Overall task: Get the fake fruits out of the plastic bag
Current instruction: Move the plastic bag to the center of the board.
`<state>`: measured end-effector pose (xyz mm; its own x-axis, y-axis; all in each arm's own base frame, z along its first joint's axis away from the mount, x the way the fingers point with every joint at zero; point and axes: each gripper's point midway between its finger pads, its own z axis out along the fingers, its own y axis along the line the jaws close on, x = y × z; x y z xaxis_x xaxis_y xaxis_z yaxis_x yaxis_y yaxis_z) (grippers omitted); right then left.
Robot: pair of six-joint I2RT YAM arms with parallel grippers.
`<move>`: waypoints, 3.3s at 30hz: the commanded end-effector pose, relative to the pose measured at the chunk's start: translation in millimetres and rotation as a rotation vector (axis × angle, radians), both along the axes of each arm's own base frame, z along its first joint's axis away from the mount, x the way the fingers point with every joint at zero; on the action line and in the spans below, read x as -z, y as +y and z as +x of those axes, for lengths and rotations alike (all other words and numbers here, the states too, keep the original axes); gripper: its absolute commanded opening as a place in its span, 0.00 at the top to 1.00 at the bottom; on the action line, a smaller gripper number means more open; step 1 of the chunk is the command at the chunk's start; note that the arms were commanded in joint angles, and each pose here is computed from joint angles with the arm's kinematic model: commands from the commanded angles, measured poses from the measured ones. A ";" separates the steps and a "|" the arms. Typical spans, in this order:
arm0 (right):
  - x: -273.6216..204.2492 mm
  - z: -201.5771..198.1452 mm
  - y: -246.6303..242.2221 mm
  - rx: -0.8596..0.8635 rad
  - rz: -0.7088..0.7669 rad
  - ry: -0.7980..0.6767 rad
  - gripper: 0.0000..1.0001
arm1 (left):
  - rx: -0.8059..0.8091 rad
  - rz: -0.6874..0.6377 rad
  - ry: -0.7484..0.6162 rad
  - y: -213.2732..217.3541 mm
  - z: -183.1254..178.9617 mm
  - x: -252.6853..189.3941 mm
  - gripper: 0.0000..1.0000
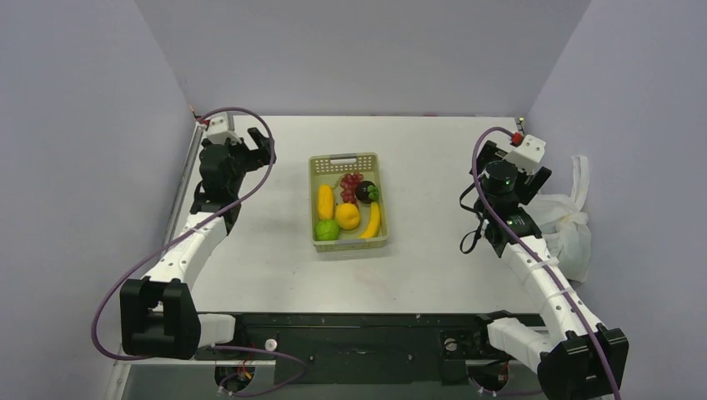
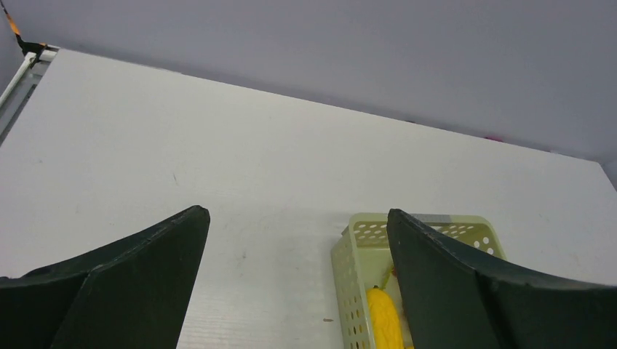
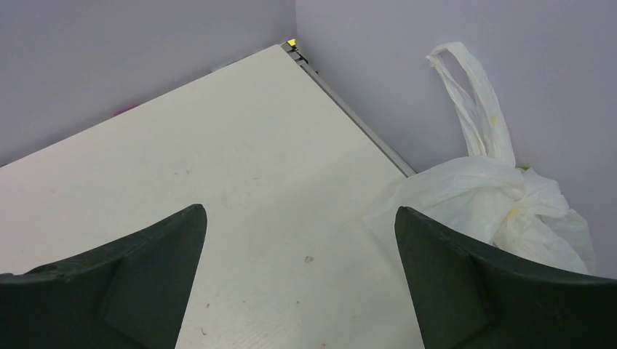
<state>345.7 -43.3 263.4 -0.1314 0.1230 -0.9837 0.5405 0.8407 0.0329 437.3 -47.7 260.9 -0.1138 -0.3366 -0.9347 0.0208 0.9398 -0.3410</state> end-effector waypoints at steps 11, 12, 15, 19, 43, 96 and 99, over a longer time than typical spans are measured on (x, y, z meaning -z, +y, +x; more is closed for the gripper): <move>-4.4 -11.5 -6.6 0.072 0.026 -0.050 0.03 | 0.182 0.000 -0.106 -50.1 -4.6 -42.5 0.09; -4.4 -13.3 -9.6 0.097 0.032 -0.062 0.03 | 0.193 -0.001 -0.099 -52.8 -3.6 -40.1 0.09; -1.8 -20.1 -19.1 0.177 0.041 -0.068 0.03 | 0.214 0.002 -0.082 -56.7 -1.0 -33.3 0.09; 3.6 -39.4 -40.6 0.338 0.013 -0.081 0.03 | 0.241 0.018 -0.061 -63.2 1.3 -24.6 0.09; 74.4 -60.7 -129.3 0.617 0.046 0.084 0.02 | 0.301 0.009 -0.083 -74.4 -5.5 -33.2 0.09; 123.5 0.9 -98.6 0.303 0.273 0.168 1.00 | 0.360 0.007 -0.012 -88.4 3.2 -16.0 0.10; 119.3 4.7 -78.2 0.264 0.264 0.197 1.00 | 0.373 -0.001 -0.014 -90.9 3.0 -16.9 0.11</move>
<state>341.5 -136.9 115.3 -0.2373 0.4647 -0.8531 0.7711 0.6242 0.1256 435.7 -128.1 245.0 -0.2755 -0.2580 -0.9261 0.3039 0.8905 -0.3385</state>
